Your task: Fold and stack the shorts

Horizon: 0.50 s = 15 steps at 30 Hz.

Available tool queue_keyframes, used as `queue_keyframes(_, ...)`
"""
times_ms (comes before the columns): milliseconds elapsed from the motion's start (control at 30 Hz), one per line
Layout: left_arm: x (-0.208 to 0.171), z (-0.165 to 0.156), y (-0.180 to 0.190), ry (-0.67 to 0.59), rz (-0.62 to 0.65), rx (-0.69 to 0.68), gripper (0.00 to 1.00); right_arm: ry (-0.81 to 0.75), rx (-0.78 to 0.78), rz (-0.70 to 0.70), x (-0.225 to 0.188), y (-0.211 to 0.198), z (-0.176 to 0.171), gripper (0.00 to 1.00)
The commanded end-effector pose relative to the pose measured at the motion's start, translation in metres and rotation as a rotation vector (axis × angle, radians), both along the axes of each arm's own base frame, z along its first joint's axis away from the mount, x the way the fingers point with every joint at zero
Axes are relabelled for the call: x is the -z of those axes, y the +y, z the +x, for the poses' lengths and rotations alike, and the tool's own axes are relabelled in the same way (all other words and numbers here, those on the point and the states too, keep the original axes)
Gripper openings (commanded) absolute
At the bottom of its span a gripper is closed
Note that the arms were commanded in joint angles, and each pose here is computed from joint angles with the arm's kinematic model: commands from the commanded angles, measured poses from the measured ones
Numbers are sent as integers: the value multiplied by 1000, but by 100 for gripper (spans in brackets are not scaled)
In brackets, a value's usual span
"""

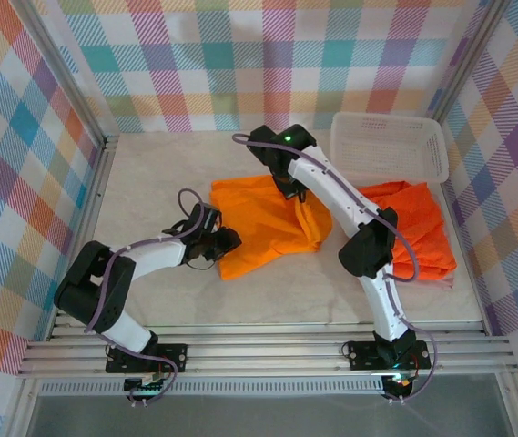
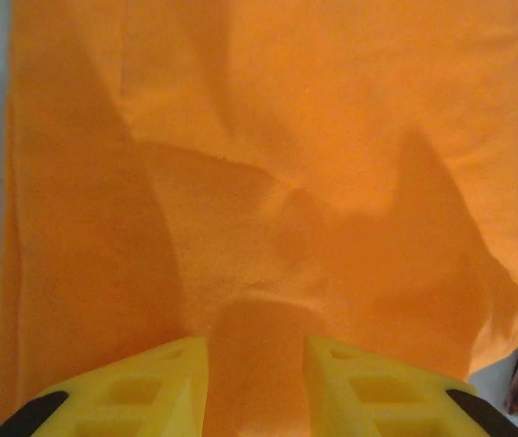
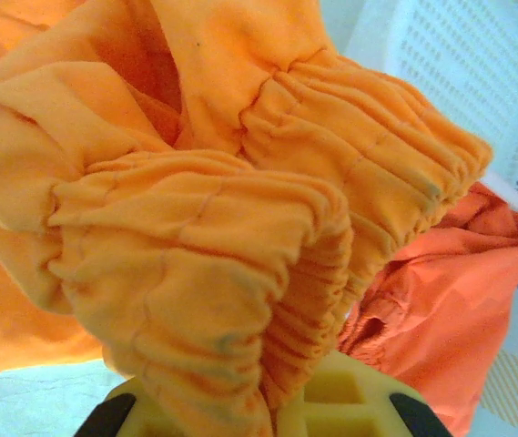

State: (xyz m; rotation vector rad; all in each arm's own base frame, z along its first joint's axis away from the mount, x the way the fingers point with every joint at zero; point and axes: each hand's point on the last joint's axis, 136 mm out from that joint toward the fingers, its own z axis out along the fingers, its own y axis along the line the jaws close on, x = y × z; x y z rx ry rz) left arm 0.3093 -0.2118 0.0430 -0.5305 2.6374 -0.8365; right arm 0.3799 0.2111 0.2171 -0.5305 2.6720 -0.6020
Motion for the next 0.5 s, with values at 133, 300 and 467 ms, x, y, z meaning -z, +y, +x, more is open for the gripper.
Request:
queue_keyframes(133,26,-24,-8,29,19,-3,33,70,22,85,15,21,-10,0)
queue_keyframes(300,39,-45,-36,48,23,41,33,83,5,63,17,19,-11,0)
queue_keyframes(467,39,-56,-79,35,9,106,33,78,-8,58,10,16,-13,0)
